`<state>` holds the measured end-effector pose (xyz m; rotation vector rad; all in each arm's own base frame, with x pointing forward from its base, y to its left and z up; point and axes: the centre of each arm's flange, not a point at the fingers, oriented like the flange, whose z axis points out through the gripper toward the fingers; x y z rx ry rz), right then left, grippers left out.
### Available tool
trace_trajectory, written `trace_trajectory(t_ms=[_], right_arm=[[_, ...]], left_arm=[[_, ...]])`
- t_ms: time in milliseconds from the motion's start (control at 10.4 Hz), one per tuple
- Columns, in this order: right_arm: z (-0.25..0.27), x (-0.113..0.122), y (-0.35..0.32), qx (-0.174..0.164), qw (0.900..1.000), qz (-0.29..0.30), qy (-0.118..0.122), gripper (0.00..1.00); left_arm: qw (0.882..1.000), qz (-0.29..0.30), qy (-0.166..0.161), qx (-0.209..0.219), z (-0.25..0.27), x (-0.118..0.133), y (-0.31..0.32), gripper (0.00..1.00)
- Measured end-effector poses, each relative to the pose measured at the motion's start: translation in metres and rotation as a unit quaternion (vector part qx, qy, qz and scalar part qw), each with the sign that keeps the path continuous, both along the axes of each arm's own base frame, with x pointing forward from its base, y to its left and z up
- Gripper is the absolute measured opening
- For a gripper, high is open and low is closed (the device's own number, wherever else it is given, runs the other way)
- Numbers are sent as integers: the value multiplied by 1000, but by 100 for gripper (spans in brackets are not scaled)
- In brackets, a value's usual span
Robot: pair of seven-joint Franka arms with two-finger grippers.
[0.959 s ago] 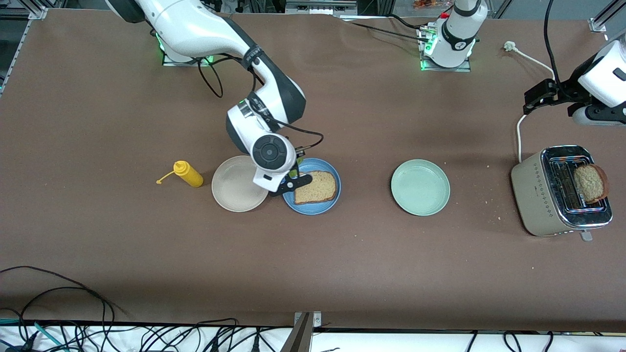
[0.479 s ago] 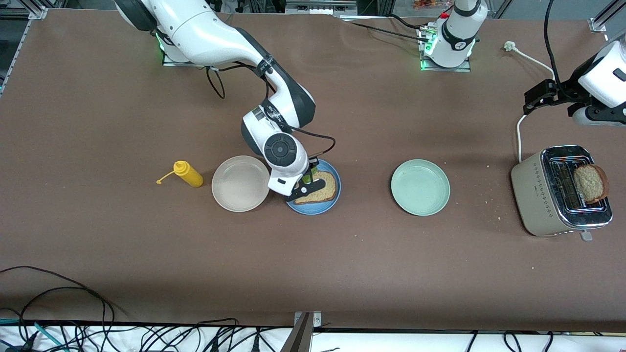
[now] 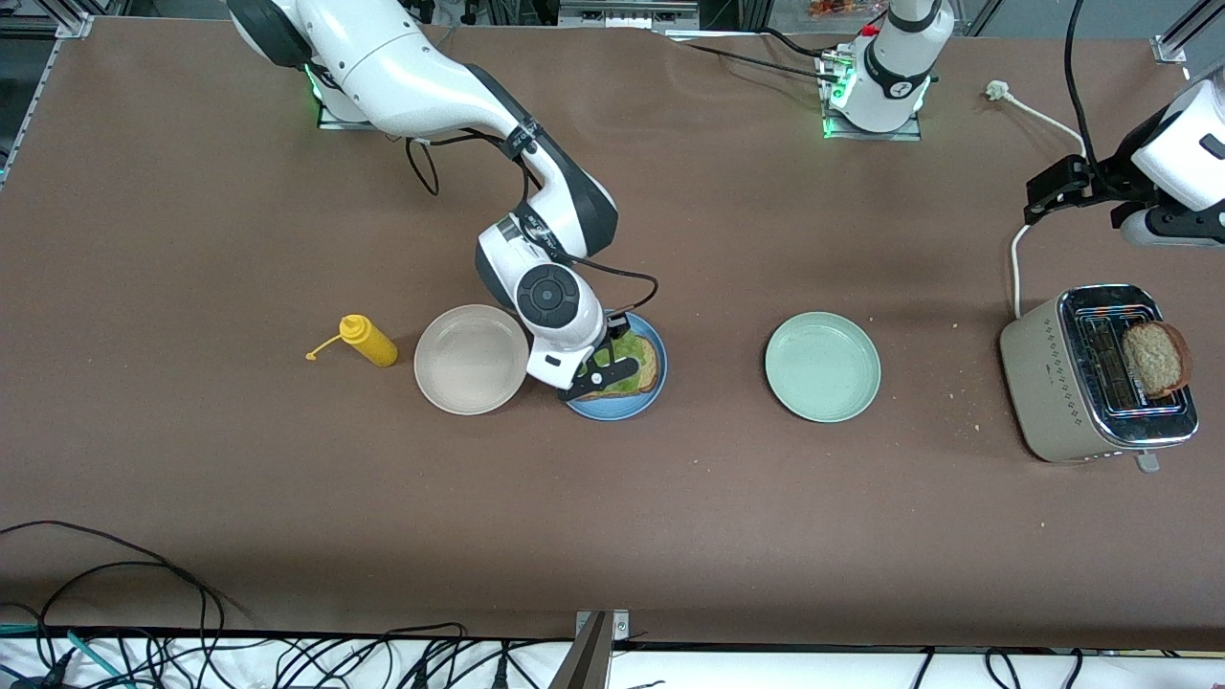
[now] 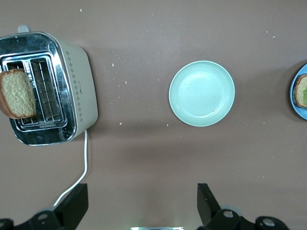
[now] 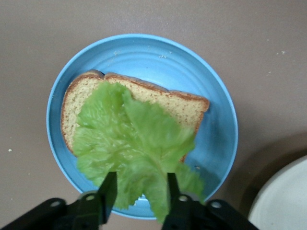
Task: Make sandwich in blue plate with both arms
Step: 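Release the lettuce onto the bread and withdraw the right gripper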
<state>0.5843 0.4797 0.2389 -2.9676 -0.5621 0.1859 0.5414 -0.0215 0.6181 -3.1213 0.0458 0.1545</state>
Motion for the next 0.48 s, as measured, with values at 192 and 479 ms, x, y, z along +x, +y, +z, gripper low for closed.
trace_trajectory(t_ms=[192,479], right_arm=[[5,4,-1,3,1000,-1,-6,71],[35,23,-24,-3,1000,-8,-17,100]], left_arm=[[1000,0,0,0,0,0,0,100],[1000,1,0,0,0,0,1,100]])
